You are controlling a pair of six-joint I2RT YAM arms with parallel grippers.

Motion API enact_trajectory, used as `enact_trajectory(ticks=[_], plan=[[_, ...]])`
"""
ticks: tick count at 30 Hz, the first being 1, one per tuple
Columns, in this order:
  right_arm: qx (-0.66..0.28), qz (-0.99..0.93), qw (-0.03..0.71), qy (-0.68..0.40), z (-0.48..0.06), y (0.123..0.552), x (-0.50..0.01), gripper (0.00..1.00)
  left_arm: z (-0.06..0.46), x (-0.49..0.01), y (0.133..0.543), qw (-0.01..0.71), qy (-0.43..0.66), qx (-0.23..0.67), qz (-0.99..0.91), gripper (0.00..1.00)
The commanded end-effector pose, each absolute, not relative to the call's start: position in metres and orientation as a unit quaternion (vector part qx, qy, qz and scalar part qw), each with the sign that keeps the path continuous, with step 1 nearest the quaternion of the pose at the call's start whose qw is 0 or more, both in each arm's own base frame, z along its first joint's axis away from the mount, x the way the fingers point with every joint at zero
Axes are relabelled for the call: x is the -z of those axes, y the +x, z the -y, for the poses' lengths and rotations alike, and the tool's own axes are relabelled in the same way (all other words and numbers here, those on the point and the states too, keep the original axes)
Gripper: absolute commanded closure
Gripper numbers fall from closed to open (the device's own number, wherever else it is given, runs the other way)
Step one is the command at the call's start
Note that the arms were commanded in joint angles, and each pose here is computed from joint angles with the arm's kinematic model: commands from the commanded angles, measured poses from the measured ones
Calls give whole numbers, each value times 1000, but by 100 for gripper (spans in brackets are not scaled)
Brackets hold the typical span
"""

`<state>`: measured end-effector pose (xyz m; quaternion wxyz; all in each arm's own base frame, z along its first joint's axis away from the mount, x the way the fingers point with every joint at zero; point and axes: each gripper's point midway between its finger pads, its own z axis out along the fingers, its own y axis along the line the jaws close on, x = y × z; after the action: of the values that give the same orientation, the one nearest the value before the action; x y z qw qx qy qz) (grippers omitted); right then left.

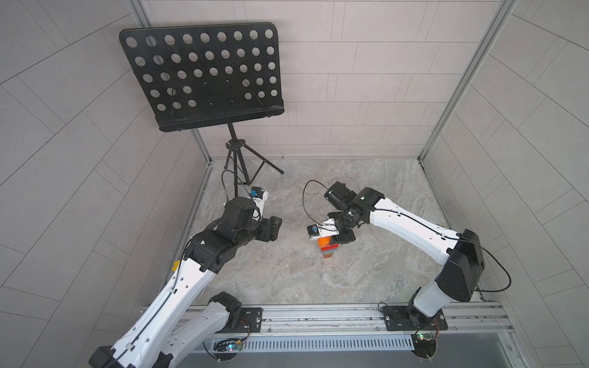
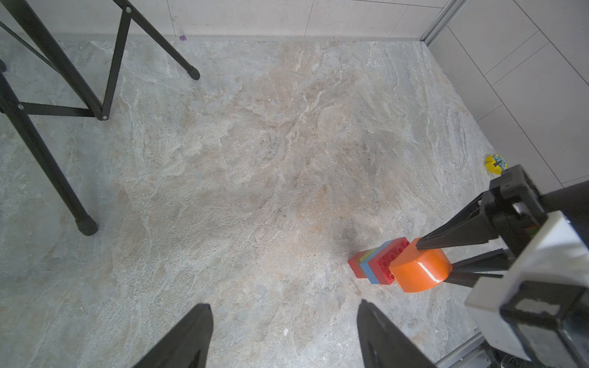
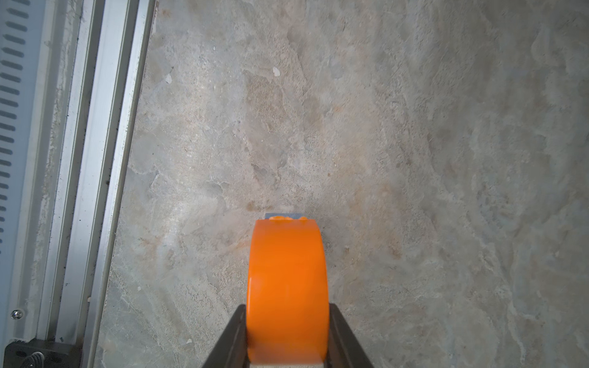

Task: Assemble an ice cream with lego
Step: Assemble the lego brick with the lego brick.

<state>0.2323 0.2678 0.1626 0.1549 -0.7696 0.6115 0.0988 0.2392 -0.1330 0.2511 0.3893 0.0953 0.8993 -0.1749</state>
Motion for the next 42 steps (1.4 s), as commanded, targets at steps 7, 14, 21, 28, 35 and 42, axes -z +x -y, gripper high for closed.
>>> enact_trajectory(ticks=[7,14,21,28,35,42], plan=[[-73,-617,133,-772,-260,235,-151,100,132,-249,242,391,95,176,-898,22],[-71,-619,122,-773,-257,235,-142,100,131,-249,242,390,94,175,-899,22],[-72,-620,114,-773,-256,234,-139,100,131,-248,242,389,93,174,-900,22],[-71,-623,106,-772,-255,234,-135,100,130,-249,242,389,94,174,-900,22],[-72,-624,103,-771,-255,233,-134,100,131,-249,243,389,94,176,-899,22],[-75,-625,111,-769,-257,233,-142,100,130,-249,243,389,93,177,-899,22]])
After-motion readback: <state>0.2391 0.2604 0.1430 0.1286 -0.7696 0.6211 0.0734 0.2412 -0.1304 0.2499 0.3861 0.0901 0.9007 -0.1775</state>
